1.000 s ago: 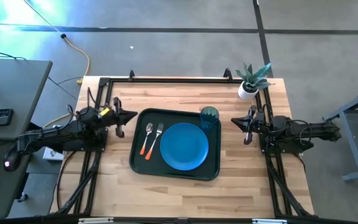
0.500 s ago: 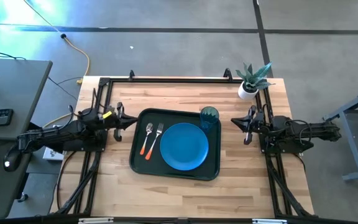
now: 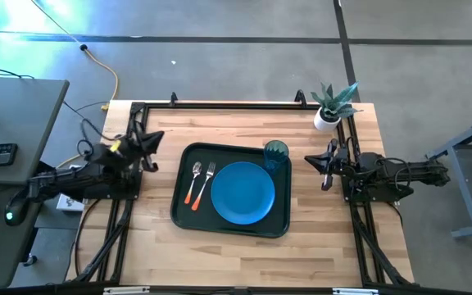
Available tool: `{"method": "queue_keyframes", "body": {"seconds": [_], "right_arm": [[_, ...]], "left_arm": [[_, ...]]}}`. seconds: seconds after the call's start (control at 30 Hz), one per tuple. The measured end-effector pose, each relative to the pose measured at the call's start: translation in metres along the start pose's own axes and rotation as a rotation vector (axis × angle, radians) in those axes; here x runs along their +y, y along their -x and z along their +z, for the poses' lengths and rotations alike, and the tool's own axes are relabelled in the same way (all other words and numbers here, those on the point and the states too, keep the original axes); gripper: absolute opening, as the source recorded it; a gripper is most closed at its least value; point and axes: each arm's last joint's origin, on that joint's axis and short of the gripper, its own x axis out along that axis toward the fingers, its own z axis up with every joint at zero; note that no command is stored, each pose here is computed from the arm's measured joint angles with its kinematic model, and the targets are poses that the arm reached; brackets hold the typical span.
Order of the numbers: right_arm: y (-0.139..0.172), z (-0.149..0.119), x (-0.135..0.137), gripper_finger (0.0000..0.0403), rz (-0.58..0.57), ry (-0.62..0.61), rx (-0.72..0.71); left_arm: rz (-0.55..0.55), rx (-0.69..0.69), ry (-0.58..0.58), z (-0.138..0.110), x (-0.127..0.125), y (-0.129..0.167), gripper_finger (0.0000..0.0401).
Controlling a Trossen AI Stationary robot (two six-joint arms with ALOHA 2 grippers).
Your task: Pick and place plate/cup/fork/spoon on tray
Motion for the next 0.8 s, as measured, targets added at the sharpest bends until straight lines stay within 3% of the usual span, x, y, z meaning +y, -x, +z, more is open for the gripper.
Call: {"method": "queue_keyframes", "body": {"seconds": [0.1,0.47,0.8], "right_arm": [[0.000,0.000,0.000,0.0000,0.000,0.000,0.001],[0.000,0.000,0.000,0.0000,0.000,0.002,0.006],[0.000,0.000,0.000,0.0000,0.000,0.002,0.007]], "left_arm": [[0.006,-0.035,-0.036,0.005,0.001,0.003,0.0000],[-0.025,0.163,-0.024,-0.015,-0.001,0.004,0.0001],[-0.030,0.238,-0.034,-0.022,-0.002,0.006,0.0001]]}}
